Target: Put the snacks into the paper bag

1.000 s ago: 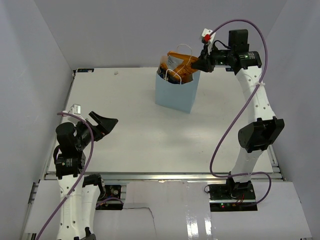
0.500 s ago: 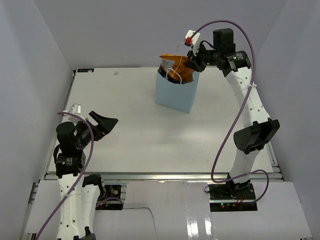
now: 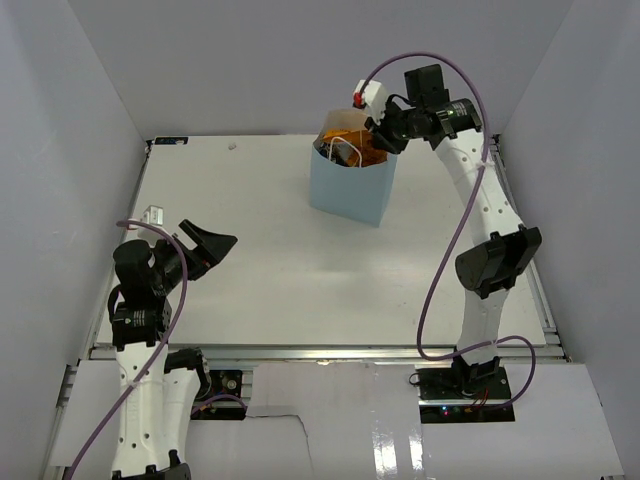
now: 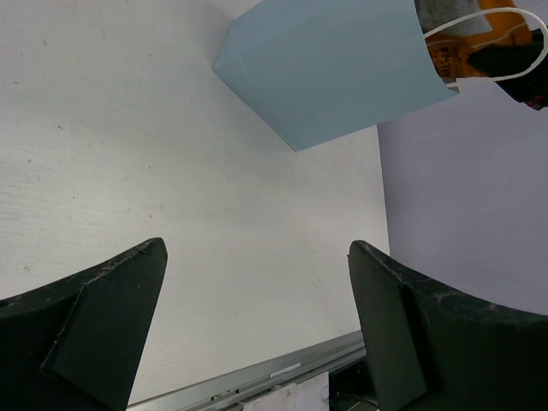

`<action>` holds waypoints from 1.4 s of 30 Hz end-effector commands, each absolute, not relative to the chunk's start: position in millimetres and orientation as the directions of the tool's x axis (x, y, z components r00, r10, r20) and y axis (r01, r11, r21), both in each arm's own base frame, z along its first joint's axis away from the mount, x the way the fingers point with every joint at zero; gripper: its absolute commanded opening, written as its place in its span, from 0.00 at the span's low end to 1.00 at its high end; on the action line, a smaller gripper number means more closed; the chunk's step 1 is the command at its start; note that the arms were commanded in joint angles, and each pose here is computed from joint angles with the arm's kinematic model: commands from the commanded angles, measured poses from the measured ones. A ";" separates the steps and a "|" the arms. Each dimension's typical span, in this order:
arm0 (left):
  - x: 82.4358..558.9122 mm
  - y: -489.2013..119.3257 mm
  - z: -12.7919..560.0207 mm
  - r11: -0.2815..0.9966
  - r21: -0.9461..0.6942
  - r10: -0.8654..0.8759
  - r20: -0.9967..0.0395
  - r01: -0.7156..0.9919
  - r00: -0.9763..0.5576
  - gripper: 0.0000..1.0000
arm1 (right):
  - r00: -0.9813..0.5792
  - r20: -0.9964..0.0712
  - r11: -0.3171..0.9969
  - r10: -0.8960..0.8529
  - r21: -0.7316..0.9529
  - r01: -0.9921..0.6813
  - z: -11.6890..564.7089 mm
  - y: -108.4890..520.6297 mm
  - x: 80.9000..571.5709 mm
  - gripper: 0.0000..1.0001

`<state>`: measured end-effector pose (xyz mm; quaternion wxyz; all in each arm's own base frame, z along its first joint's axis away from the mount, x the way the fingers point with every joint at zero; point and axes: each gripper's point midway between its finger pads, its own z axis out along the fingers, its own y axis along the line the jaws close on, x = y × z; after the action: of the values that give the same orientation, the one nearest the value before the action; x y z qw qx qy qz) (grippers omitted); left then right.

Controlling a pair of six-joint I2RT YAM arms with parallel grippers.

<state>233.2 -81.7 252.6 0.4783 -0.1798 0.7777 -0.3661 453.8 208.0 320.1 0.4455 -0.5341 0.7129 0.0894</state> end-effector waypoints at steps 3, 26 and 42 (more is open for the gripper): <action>231.1 -86.0 263.9 0.658 -0.744 -0.623 -0.623 0.114 -0.472 0.98 | -0.070 -0.697 0.392 -0.713 -0.314 -0.864 278.0 235.2 471.4 0.08; 226.7 -85.7 268.2 0.668 -0.735 -0.615 -0.635 0.119 -0.467 0.98 | -0.103 -0.836 0.496 -0.539 -0.216 -0.841 333.3 200.2 463.1 0.69; 229.6 -85.7 284.9 0.691 -0.703 -0.583 -0.679 0.168 -0.446 0.98 | -0.177 -0.960 0.654 -0.217 -0.009 -0.756 388.9 124.8 434.5 0.98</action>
<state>233.3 -83.9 266.7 0.4882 -0.1579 0.7757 -0.3675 433.4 136.8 411.7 0.5736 -0.3868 0.6962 0.1917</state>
